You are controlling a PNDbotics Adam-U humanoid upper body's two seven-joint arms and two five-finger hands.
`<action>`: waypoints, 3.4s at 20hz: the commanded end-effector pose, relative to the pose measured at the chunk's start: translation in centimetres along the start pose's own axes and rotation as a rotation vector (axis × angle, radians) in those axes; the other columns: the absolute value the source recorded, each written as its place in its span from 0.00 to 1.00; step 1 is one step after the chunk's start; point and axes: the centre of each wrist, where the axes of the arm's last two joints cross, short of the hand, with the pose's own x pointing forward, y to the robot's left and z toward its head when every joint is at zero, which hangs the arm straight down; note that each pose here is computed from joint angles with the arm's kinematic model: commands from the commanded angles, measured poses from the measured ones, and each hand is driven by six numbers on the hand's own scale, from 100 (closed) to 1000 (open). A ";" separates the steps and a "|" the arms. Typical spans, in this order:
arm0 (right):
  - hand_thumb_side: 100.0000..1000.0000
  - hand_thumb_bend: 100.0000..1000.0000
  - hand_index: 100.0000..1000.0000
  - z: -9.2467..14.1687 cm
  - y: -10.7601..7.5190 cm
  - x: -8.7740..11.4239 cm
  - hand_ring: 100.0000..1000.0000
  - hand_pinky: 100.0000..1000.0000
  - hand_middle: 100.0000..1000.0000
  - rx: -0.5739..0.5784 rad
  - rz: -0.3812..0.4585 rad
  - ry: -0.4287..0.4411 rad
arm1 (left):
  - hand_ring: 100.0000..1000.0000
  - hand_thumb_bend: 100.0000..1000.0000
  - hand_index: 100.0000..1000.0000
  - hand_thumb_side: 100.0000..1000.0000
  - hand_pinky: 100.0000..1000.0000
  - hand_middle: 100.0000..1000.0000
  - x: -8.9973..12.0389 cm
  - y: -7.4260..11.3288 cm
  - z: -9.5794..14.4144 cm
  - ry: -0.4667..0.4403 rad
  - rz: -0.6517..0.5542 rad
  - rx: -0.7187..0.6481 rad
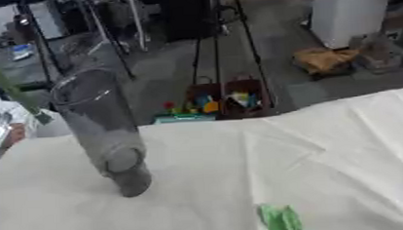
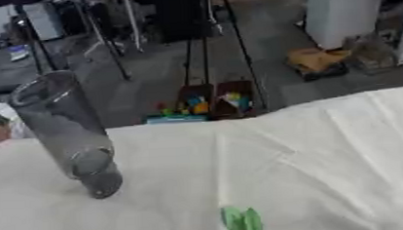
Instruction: Arrange flowers into the vase.
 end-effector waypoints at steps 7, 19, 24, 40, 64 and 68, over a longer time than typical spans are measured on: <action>0.84 0.00 0.75 -0.3 -0.2 0.1 0.81 0.55 0.41 0.002 0.001 -0.012 | 0.00 0.00 0.00 0.48 0.00 0.00 0.3 0.4 -1.9 -0.026 -0.003 0.041; 0.84 0.00 0.75 0.5 -0.4 -0.1 0.81 0.55 0.41 0.006 0.008 0.021 | 0.00 0.00 0.00 0.43 0.00 0.00 3.3 0.2 -4.9 -0.094 0.067 0.108; 0.84 0.00 0.75 0.6 -0.3 0.0 0.81 0.55 0.41 0.007 0.005 0.024 | 0.00 0.00 0.00 0.45 0.00 0.00 3.9 -0.5 -5.0 -0.076 0.103 0.119; 0.85 0.00 0.76 0.2 -0.1 0.1 0.81 0.56 0.41 0.011 -0.018 0.019 | 0.00 0.00 0.00 0.48 0.00 0.00 4.5 -2.9 -4.1 -0.029 0.174 0.110; 0.85 0.00 0.76 -0.2 -0.1 0.1 0.82 0.56 0.40 0.025 -0.027 -0.002 | 0.00 0.00 0.00 0.47 0.00 0.00 4.1 -3.4 -3.2 -0.098 0.142 0.108; 0.85 0.00 0.76 -0.2 -0.2 0.1 0.82 0.56 0.40 0.026 -0.026 -0.004 | 0.00 0.00 0.00 0.47 0.00 0.00 4.0 -3.5 -3.0 -0.090 0.144 0.104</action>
